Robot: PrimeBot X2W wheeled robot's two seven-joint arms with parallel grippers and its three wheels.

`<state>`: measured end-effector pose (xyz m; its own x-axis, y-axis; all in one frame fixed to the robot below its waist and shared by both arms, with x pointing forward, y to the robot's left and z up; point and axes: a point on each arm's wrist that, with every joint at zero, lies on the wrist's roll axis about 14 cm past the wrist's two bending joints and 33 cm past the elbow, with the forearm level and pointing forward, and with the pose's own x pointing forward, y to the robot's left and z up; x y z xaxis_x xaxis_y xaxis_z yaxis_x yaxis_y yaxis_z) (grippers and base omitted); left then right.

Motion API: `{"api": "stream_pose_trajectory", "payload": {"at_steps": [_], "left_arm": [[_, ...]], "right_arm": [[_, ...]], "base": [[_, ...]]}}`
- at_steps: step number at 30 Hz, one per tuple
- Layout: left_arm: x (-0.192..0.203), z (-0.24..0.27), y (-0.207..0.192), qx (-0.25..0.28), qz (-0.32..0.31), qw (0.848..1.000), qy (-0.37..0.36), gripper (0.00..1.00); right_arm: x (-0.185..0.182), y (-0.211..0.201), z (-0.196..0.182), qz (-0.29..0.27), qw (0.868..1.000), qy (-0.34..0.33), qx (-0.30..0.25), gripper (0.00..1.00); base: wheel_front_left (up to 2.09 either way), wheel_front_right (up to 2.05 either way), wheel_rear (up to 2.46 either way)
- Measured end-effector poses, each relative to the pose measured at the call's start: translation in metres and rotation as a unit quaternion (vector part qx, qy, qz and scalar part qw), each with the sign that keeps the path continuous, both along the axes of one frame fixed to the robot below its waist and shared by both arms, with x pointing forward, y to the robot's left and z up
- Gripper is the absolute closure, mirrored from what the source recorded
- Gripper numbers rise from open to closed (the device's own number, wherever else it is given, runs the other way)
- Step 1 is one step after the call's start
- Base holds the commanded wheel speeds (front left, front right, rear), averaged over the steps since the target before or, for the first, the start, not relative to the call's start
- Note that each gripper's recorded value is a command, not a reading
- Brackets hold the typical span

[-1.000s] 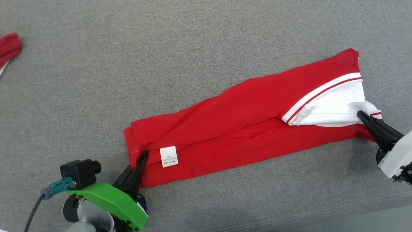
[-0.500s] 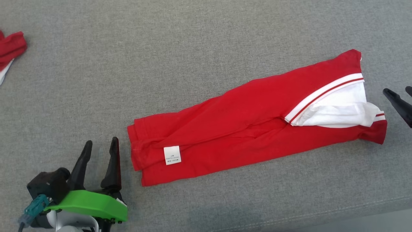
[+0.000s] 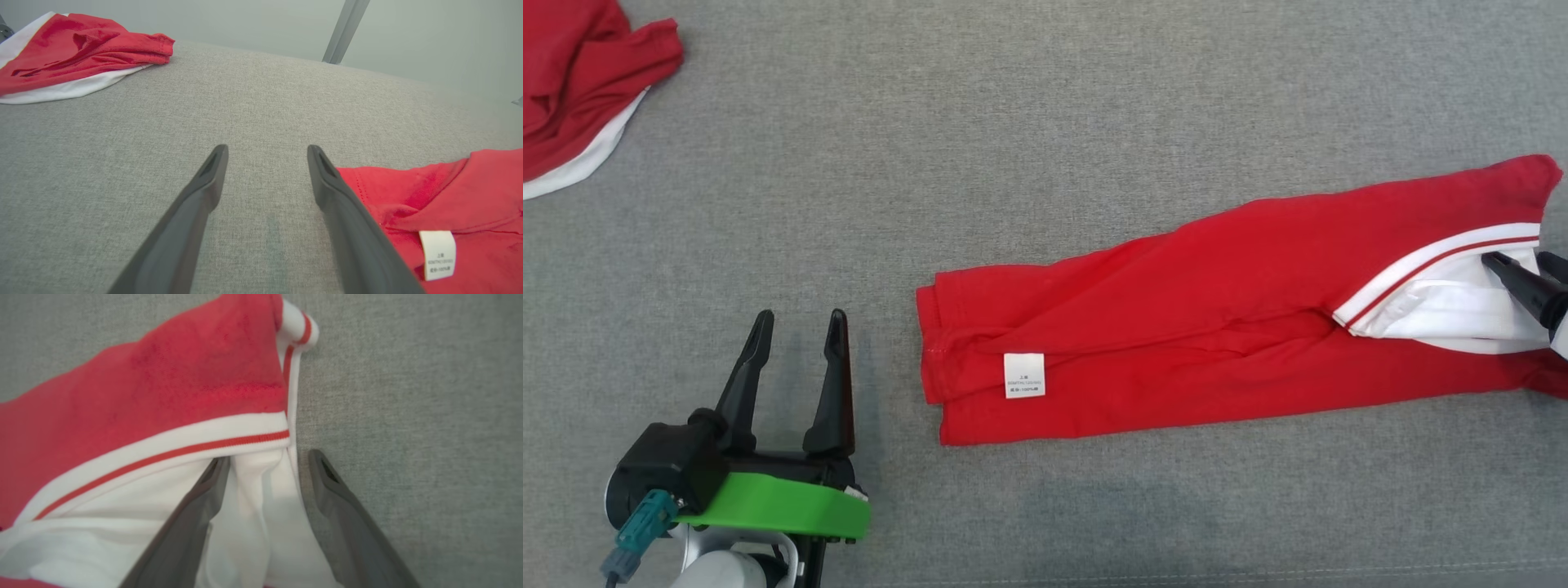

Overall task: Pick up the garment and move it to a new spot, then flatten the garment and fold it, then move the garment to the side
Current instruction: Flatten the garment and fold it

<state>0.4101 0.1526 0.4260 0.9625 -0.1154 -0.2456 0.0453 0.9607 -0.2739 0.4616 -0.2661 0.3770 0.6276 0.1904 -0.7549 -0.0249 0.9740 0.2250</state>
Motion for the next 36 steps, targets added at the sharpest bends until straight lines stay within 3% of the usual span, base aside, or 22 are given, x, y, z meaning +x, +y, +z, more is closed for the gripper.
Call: {"api": "stream_pose_trajectory", "payload": {"at_steps": [5,6,7,8,13,19,28,30,36], "left_arm": [[-0.001,0.004,0.012,0.006,0.018,1.000,-0.018,0.00],[-0.001,0.004,0.014,0.007,0.021,1.000,-0.020,0.00],[-0.002,0.004,0.016,0.007,0.023,0.999,-0.022,0.00],[-0.003,0.004,0.019,0.008,0.027,0.999,-0.023,0.00],[-0.009,0.003,0.026,0.008,0.038,0.999,-0.027,0.00],[-0.016,0.004,0.029,0.000,0.038,0.999,-0.036,0.00],[-0.029,0.009,0.027,0.000,0.030,0.998,-0.047,0.00],[-0.030,0.012,0.025,-0.002,0.030,0.998,-0.053,0.00],[-0.034,0.009,0.020,-0.006,0.023,0.998,-0.050,0.00]], "right_arm": [[0.000,0.008,-0.018,-0.007,0.999,0.032,0.020,0.00],[0.001,0.012,-0.019,-0.011,0.999,0.035,0.032,0.24],[0.002,0.015,-0.018,-0.013,0.998,0.035,0.040,0.78],[0.002,0.020,-0.017,-0.016,0.998,0.034,0.055,1.00],[0.000,0.041,-0.009,-0.016,0.993,0.030,0.109,1.00],[-0.012,-0.033,0.013,-0.113,0.990,0.007,0.089,1.00],[-0.051,-0.133,0.061,-0.240,0.969,-0.044,0.047,1.00],[-0.047,-0.119,0.071,-0.216,0.973,-0.051,0.057,1.00],[-0.033,0.005,0.102,-0.050,0.985,-0.087,0.142,1.00]], "base": [[0.00,0.00,0.00],[0.00,0.00,0.00],[0.00,0.00,0.00],[0.00,0.00,0.00],[0.00,0.00,0.00],[0.00,0.00,0.00],[0.00,0.00,0.00],[0.00,0.00,0.00],[0.00,0.00,0.00]]}}
